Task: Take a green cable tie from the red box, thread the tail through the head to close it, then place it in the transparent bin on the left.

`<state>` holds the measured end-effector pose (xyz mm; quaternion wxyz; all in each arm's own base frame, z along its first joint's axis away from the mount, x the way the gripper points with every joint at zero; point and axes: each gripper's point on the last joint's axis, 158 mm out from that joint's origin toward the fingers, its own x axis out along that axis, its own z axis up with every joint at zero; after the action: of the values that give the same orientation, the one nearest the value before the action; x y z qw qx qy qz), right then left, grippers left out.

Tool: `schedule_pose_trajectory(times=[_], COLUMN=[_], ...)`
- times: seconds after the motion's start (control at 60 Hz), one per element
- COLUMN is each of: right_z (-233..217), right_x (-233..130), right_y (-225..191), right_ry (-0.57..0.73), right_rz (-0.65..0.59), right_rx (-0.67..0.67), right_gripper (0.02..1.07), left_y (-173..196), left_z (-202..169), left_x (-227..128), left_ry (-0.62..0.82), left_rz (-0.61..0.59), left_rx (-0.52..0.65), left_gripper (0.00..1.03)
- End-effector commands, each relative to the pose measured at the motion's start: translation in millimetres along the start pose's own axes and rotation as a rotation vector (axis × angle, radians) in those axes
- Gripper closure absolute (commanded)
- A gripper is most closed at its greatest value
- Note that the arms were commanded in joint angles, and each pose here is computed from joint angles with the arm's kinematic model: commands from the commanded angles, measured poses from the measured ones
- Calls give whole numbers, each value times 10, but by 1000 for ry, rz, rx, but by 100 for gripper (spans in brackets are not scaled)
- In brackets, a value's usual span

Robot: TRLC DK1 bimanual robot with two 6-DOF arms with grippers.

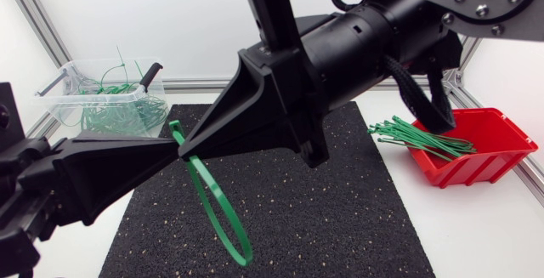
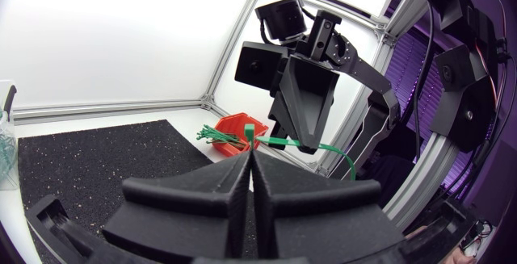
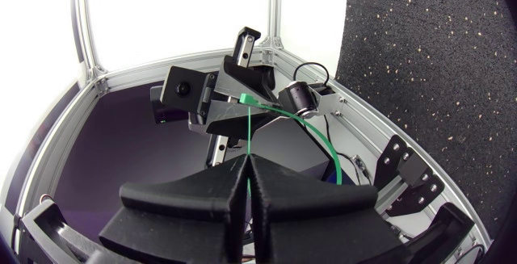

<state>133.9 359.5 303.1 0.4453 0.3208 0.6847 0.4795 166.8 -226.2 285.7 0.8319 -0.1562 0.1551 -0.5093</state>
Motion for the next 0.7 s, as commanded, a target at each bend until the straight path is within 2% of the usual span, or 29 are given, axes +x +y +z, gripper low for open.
schedule_pose_trajectory(times=[0.0, 0.683], right_z=[47, 85], right_x=[20, 18], right_y=[-72, -98], right_ry=[3, -6], right_rz=[-3, 2], right_rx=[49, 46], right_gripper=[102, 102], left_y=[-11, 42], left_z=[-39, -128], left_x=[-7, 21], left_ry=[7, 7], left_rz=[-10, -5], left_rx=[-26, 2], left_gripper=[100, 100])
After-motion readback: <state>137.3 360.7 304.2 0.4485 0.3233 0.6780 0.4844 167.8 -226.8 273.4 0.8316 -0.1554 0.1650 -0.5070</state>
